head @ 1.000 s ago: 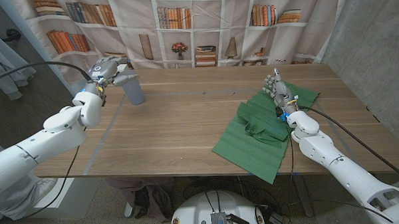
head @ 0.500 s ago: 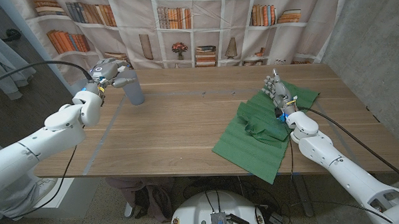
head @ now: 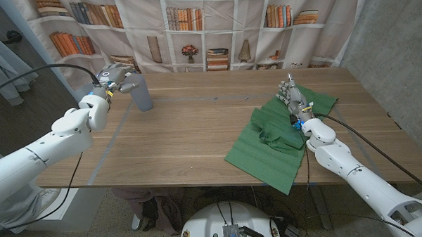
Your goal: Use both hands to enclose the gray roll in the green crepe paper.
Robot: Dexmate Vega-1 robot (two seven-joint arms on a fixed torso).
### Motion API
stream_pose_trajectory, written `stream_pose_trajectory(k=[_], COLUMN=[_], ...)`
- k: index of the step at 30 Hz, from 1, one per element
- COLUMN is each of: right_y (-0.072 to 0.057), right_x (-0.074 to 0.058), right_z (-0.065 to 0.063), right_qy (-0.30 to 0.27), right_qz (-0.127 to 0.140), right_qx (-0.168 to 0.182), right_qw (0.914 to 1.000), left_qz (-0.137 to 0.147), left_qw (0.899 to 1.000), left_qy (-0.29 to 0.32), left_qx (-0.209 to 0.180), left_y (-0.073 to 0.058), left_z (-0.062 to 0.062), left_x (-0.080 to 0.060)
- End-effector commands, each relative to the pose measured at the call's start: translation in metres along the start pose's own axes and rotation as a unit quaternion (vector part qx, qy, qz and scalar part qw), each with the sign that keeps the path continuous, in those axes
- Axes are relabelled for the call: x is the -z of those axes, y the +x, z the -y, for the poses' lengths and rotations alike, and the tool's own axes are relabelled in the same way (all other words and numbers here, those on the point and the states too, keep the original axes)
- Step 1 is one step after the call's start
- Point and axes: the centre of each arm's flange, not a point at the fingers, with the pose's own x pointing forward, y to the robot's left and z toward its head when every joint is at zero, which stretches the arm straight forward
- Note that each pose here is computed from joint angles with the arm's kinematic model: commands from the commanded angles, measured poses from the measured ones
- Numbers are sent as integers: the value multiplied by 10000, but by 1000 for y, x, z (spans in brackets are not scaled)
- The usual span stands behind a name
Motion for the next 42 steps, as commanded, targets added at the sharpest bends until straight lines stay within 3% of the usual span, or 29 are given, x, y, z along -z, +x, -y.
stream_pose_trajectory(k=[1,13,24,42], right_y=[1,3,5,6], right_x=[0,-2,-2,-2], right_z=[-1,-2,-3,-2], right_qy=[9,-24,-21,-12], right_qz=[-9,1,24,10], right_qx=[-9,-51,-62,-78], right_qw=[10000,10000,10000,10000], left_qz=[-106,-126,-23,80], left_qw=[9994,9985,9979,9959], left_qy=[124,144,189,355], left_qx=[293,513,624,825], left_y=[9,20,33,35], left_z=[10,24,28,38], left_x=[3,6,-2,-11])
